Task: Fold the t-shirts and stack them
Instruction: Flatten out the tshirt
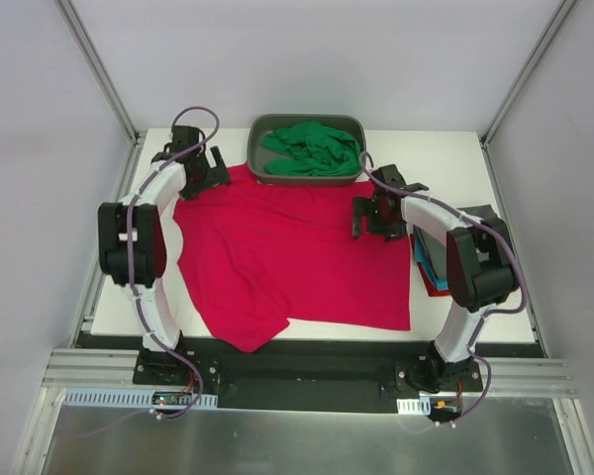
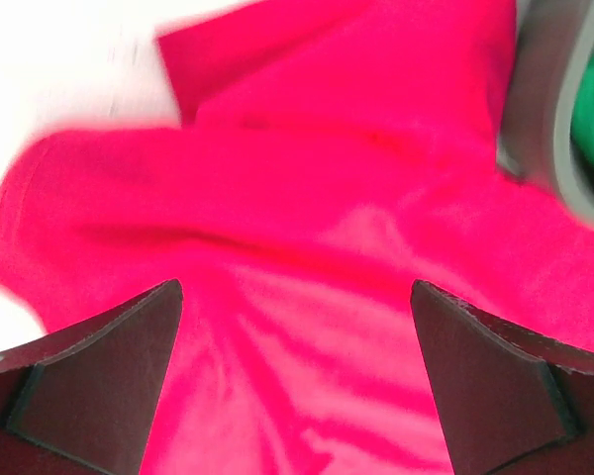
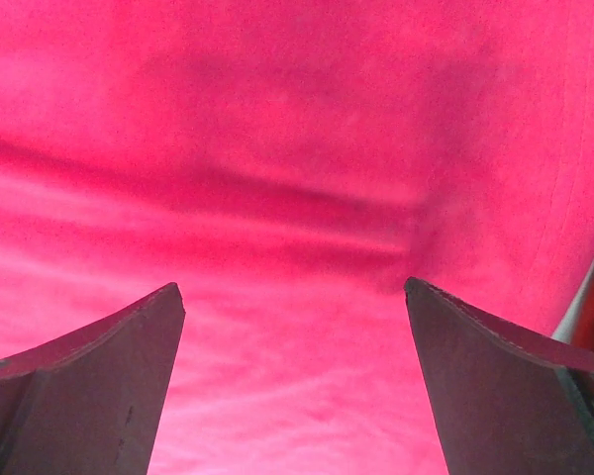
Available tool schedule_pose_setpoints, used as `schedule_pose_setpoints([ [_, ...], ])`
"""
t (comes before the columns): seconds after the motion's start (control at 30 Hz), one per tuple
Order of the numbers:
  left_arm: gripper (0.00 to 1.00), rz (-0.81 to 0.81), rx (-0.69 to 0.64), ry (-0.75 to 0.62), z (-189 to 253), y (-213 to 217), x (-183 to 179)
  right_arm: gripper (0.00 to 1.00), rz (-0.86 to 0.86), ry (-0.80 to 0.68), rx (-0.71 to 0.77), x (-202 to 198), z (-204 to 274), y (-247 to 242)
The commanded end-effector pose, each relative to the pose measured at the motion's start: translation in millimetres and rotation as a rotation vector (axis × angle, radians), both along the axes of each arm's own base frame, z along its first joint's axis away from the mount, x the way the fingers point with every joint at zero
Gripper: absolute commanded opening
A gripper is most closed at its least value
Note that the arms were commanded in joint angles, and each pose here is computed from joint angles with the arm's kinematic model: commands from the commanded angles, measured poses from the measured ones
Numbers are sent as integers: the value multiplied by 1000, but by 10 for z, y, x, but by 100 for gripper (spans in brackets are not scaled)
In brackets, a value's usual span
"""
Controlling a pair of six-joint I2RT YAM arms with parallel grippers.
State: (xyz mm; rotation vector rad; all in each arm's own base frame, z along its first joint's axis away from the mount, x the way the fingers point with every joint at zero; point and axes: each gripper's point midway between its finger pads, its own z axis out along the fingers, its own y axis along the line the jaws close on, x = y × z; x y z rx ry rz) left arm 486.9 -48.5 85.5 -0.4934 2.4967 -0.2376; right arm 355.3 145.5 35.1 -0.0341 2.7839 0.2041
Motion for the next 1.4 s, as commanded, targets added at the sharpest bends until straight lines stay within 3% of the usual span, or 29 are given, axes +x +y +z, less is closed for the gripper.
schedule_pose_setpoints([
  [0.0, 99, 40, -82, 17, 294, -94, -836, 96, 145, -82, -15, -294, 399, 156],
  [0.13, 99, 82, -127, 65, 61, -239, -1645, 96, 195, -103, -76, -630, 364, 247],
  [0.23, 99, 81, -133, 124, -190, -325, -2059, 96, 167, -83, -38, -856, 256, 292],
  [0.43, 99, 138, -103, 172, -477, -224, -2353, 96, 110, -49, -25, -1064, 31, 196],
  [0.7, 99, 311, 12, 307, -872, 251, -2376, 96, 0, 31, -101, -1040, -255, -112],
  [0.77, 84, 312, 2, 334, -912, 291, -2282, 96, -16, 50, -89, -1027, -287, -120],
  [0.8, 84, 322, -3, 338, -913, 318, -2229, 96, -25, 52, -77, -996, -286, -98],
  [0.83, 99, 331, 1, 339, -914, 340, -2171, 96, -32, 62, -60, -994, -300, -50],
  [0.97, 99, 379, -18, 316, -814, 494, -1864, 96, -17, 99, 50, -1019, -328, 223],
  [1.2, 99, 348, -5, 239, -550, 568, -1412, 96, -57, 46, -8, -824, -219, 126],
  [1.37, 99, 312, -60, 229, -417, 456, -1366, 96, -24, 8, -1, -750, -92, 152],
])
